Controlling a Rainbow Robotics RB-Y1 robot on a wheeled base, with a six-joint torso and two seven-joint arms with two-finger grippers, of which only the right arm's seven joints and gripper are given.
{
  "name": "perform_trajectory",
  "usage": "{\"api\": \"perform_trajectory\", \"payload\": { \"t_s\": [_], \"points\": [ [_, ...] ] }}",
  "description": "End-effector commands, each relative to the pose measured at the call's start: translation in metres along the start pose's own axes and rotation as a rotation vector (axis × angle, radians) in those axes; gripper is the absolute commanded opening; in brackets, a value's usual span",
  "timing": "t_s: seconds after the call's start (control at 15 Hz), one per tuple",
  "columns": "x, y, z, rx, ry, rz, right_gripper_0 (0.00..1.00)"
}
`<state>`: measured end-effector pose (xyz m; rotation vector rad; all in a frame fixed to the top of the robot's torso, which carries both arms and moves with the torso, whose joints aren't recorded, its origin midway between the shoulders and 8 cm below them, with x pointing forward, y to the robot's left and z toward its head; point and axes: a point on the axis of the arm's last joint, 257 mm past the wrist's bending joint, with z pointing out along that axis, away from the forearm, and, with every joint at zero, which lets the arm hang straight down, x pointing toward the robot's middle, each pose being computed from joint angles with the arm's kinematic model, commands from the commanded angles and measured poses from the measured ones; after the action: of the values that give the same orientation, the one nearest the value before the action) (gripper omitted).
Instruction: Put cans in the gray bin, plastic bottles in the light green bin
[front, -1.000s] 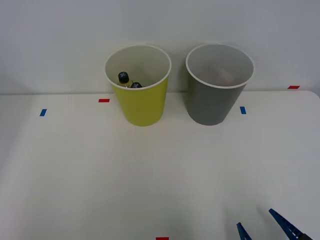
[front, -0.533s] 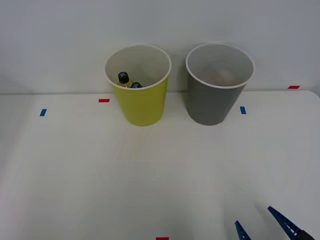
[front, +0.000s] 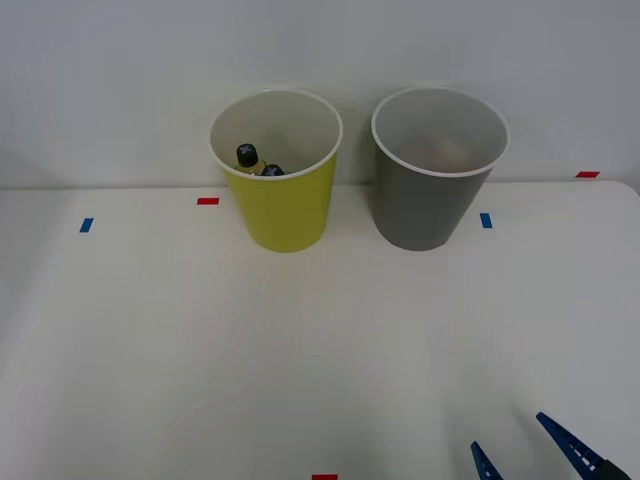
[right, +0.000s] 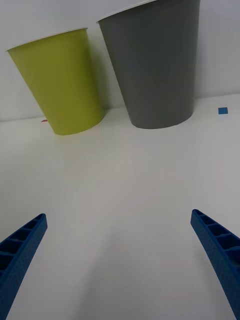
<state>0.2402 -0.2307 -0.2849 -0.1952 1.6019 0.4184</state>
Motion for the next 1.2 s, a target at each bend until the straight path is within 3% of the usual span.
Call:
{"api": "perform_trajectory", "payload": {
  "t_s": [0.07,1.2],
  "points": [
    [0.0,0.0,0.0,0.0,0.0,0.0,1.0],
    [0.0,0.0,0.0,0.0,0.0,0.0,1.0]
  ]
}}
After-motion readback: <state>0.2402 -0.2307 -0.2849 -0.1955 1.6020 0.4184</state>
